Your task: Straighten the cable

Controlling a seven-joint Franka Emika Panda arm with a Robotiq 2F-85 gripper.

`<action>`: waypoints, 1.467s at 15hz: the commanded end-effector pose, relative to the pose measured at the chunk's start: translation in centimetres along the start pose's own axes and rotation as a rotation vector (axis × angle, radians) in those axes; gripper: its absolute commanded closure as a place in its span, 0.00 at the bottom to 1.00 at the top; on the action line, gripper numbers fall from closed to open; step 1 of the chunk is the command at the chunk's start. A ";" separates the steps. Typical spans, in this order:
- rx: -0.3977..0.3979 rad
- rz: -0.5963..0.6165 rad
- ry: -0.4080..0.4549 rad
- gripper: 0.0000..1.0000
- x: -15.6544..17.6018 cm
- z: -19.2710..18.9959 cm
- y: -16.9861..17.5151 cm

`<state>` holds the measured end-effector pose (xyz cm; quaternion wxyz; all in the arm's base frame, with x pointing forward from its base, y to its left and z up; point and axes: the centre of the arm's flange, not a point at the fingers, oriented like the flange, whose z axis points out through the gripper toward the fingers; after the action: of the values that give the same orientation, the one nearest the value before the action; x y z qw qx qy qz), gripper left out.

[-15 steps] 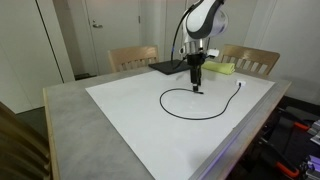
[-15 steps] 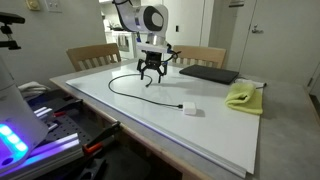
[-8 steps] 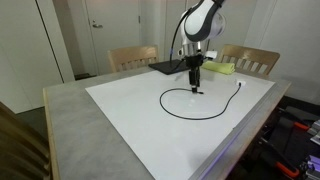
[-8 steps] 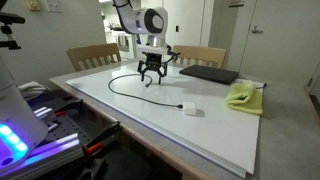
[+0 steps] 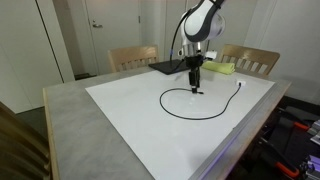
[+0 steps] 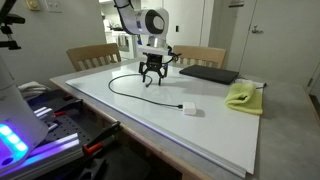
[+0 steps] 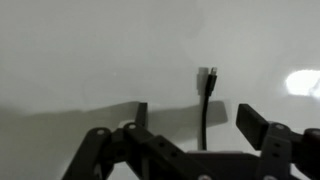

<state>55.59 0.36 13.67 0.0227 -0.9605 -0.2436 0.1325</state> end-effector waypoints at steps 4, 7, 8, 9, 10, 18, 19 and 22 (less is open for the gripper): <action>-0.001 0.007 0.003 0.63 -0.3 0.5 0.0; -0.038 0.035 -0.014 0.43 -0.6 0.5 -0.6; -0.034 0.056 -0.017 0.38 -0.6 0.2 -0.8; -0.005 0.082 -0.029 0.38 -0.7 -0.3 -1.0; 0.008 0.100 -0.029 0.31 -0.9 -0.6 -1.2; 0.022 0.147 -0.004 0.00 -2.9 1.1 -2.8; 0.017 0.155 0.006 0.01 -3.1 1.3 -3.1; -0.002 0.190 0.035 0.27 -3.6 1.5 -3.6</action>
<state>52.82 1.30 13.34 0.0146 -0.9767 -0.1689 0.1316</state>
